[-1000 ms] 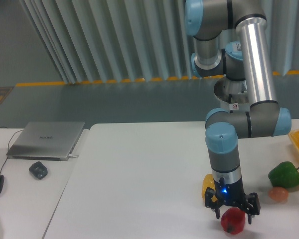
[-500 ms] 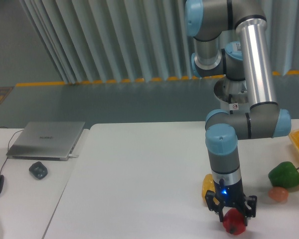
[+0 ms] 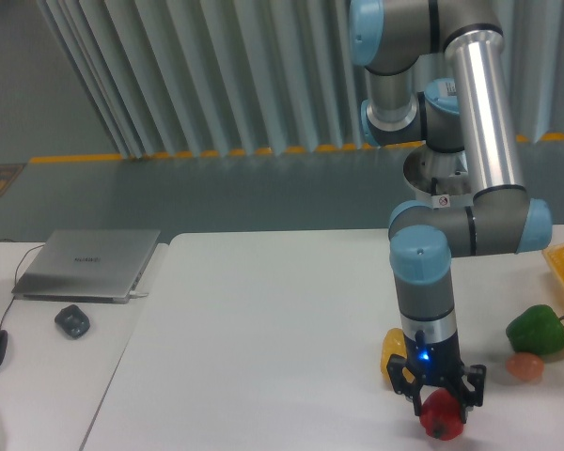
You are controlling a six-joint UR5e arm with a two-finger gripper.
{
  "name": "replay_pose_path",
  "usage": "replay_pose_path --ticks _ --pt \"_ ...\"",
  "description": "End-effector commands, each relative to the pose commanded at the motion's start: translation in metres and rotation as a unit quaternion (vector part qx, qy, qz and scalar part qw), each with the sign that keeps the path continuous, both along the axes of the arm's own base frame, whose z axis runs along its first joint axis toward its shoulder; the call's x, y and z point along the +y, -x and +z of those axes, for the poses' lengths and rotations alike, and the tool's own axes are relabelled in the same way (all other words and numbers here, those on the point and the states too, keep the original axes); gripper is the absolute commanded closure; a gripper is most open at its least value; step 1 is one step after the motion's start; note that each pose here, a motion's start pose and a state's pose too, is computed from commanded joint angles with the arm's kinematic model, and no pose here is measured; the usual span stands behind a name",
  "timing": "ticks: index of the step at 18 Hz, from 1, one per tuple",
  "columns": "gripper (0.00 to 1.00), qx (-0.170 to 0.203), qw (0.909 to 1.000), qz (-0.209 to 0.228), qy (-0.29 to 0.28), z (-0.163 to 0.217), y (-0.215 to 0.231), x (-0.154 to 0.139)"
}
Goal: Place the red peppers in a basket
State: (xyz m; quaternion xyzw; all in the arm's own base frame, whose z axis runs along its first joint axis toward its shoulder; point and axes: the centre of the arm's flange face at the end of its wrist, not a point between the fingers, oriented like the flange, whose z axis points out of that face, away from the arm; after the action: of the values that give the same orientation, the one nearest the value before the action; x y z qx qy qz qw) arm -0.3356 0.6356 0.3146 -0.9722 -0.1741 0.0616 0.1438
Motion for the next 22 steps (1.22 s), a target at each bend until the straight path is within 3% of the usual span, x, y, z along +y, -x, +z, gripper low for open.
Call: replay_pose_path --ticks 4,7,11,14,15,16,17,22 --pt "0.5 0.011 0.9997 -0.021 0.001 0.024 0.009 -0.017" --pt "0.49 0.03 0.9908 -0.126 0.038 0.049 0.018 -0.042" --pt "0.49 0.043 0.9661 -0.241 0.081 0.065 0.047 -0.094" --pt "0.49 0.046 0.9492 -0.295 0.101 0.064 0.063 -0.113" --pt "0.49 0.053 0.9407 -0.318 0.105 0.068 0.067 -0.123" --pt "0.49 0.061 0.9252 -0.357 0.114 0.07 0.076 -0.14" --pt "0.49 0.063 0.9154 -0.379 0.12 0.067 0.086 -0.148" --pt "0.49 0.066 0.8894 -0.431 0.138 0.062 0.128 -0.194"
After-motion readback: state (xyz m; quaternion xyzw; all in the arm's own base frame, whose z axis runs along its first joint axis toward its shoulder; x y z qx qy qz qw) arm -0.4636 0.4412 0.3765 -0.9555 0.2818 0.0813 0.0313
